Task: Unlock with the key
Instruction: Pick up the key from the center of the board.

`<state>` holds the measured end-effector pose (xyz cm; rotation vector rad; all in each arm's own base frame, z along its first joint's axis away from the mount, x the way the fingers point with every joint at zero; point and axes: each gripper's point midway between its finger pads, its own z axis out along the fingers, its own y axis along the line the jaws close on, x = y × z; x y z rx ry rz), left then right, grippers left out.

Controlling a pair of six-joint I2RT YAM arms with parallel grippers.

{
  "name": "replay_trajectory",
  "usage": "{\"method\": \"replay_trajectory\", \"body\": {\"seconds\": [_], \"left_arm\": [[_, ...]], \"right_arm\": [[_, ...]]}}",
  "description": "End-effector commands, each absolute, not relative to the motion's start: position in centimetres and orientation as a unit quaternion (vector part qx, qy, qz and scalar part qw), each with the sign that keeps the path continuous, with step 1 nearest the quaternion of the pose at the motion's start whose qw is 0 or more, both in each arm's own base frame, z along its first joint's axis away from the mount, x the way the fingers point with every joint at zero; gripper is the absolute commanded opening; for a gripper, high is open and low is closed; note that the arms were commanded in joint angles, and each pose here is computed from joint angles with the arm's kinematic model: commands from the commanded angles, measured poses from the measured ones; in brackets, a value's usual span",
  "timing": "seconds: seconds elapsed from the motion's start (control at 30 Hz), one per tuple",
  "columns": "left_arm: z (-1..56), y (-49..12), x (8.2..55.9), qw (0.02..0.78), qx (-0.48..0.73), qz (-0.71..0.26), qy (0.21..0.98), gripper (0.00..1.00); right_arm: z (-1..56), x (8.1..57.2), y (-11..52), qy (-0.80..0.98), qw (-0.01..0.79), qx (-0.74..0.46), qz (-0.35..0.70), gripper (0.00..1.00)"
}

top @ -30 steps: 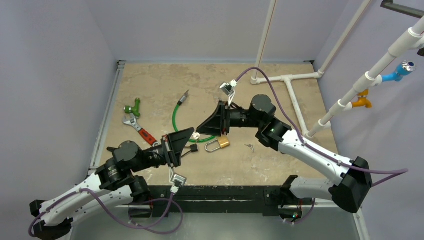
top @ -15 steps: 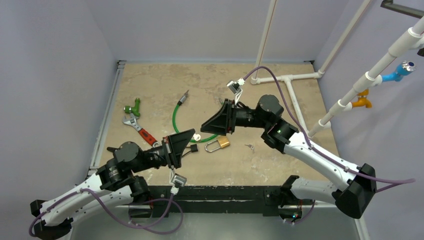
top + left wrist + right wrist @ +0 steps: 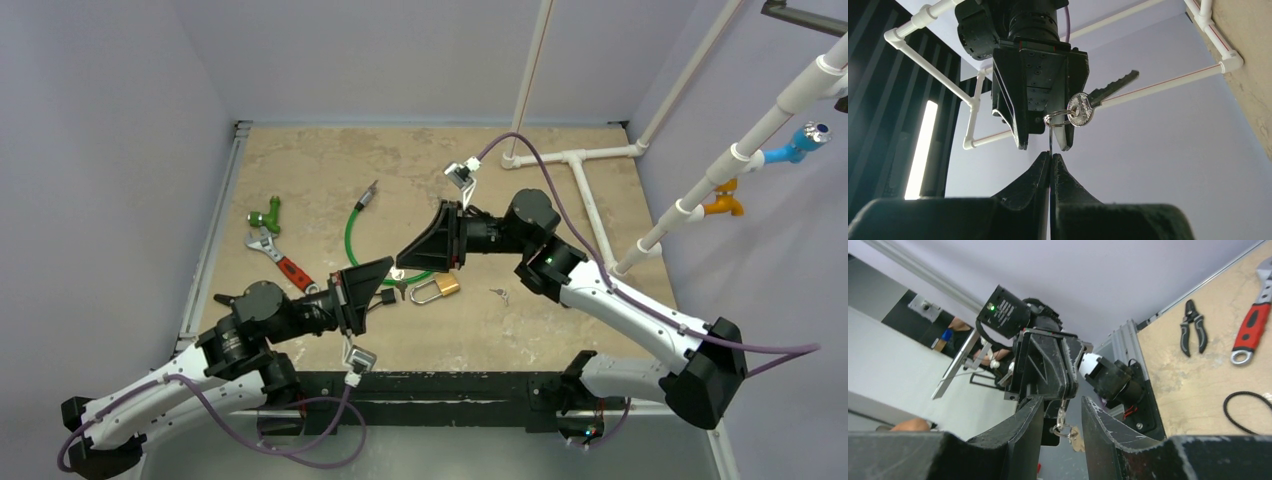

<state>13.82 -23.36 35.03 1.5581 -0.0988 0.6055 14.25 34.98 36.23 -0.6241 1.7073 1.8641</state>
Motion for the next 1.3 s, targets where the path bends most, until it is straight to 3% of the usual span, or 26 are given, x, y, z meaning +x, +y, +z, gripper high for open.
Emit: {"method": "replay_trajectory", "body": {"seconds": [0.0,0.23,0.5,0.67,0.73,0.83,0.93,0.97,1.03,1.17,1.27], "left_arm": [[36.3,-23.4,14.0,0.677,0.672,0.295,-0.054,0.0],[36.6,-23.4,14.4,0.677,0.665,0.31,-0.052,0.0],[36.1,-23.4,14.4,0.672,0.669,0.314,-0.057,0.0],[36.0,-23.3,14.4,0.669,0.668,0.32,-0.058,0.01],[36.0,-23.2,14.8,0.669,0.666,0.326,-0.051,0.26],[36.7,-22.7,15.2,0.679,0.658,0.324,-0.024,0.45],[37.3,-21.8,16.3,0.685,0.658,0.312,0.032,0.83],[37.5,-21.5,16.7,0.687,0.658,0.305,0.055,0.91],[36.7,-20.7,17.3,0.683,0.671,0.262,0.123,0.99],[34.8,-19.1,18.0,0.668,0.657,0.115,0.329,1.0],[30.0,-19.4,17.9,0.584,0.646,0.009,0.491,1.0]], "right_arm": [[37.4,12.2,35.3,0.603,0.249,-0.27,0.708,0.32],[36.4,12.1,35.2,0.612,0.242,-0.273,0.702,0.29],[36.7,12.1,35.4,0.609,0.239,-0.275,0.704,0.0],[37.1,12.1,35.3,0.608,0.244,-0.277,0.703,0.0],[37.2,12.2,35.0,0.608,0.251,-0.277,0.7,0.0],[36.8,12.7,34.2,0.625,0.266,-0.269,0.682,0.0],[35.6,13.4,33.3,0.654,0.282,-0.261,0.652,0.0],[35.0,13.5,33.0,0.664,0.286,-0.258,0.641,0.0],[33.7,13.9,32.1,0.682,0.299,-0.252,0.618,0.0],[30.8,14.7,29.9,0.73,0.328,-0.217,0.559,0.0],[29.4,15.1,27.2,0.757,0.365,-0.18,0.511,0.0]]}}
